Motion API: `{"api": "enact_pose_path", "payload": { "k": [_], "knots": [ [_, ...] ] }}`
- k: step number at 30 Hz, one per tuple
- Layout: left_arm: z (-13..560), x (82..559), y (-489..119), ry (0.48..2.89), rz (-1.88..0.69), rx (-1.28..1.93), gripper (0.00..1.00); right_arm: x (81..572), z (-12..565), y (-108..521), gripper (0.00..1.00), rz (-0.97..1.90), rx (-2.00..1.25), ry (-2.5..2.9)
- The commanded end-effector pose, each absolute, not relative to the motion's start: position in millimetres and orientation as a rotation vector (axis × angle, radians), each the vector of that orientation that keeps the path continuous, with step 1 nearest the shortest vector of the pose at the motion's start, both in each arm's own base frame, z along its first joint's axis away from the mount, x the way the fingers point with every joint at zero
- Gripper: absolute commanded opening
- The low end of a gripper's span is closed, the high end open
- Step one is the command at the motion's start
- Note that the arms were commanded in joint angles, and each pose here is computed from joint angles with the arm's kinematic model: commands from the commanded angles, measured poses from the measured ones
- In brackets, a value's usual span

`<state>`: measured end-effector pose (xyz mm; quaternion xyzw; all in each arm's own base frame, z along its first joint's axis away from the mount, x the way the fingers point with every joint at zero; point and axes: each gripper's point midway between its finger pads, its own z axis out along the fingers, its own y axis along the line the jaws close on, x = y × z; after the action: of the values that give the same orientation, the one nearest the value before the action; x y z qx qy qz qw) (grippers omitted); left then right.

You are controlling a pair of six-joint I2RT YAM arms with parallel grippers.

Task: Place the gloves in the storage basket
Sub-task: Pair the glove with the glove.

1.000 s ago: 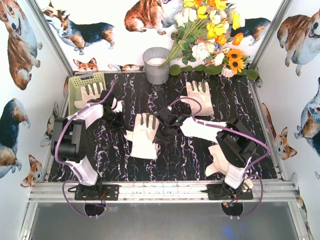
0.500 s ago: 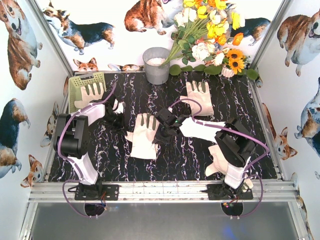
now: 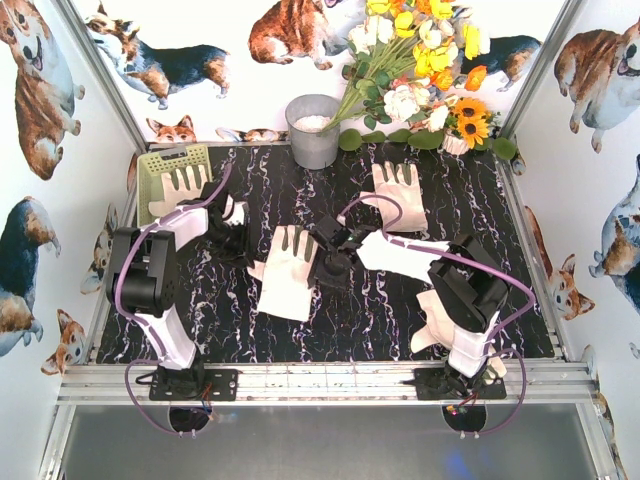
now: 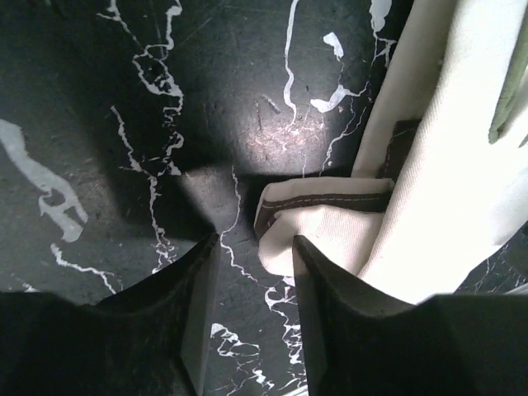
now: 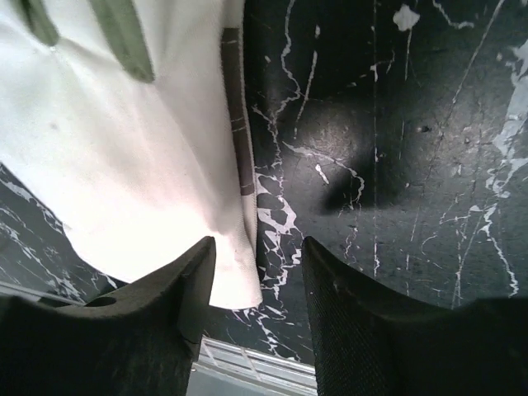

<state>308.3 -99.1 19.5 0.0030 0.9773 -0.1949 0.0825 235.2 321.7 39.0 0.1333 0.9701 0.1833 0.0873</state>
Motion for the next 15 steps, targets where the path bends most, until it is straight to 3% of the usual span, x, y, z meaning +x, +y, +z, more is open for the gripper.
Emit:
{"api": "enact_pose_path", "payload": {
  "k": [1, 15],
  "knots": [
    [45.7, 324.8, -90.6, 2.823, -0.529, 0.019, 0.39, 250.6, 78.4, 318.3, 0.49, 0.569, 0.274, 2.803],
    [87.2, 298.8, -137.2, 2.750, -0.901, 0.051, 0.46, 263.8, 72.6, 318.0, 0.57, 0.947, 0.348, 2.705]
  ]
}}
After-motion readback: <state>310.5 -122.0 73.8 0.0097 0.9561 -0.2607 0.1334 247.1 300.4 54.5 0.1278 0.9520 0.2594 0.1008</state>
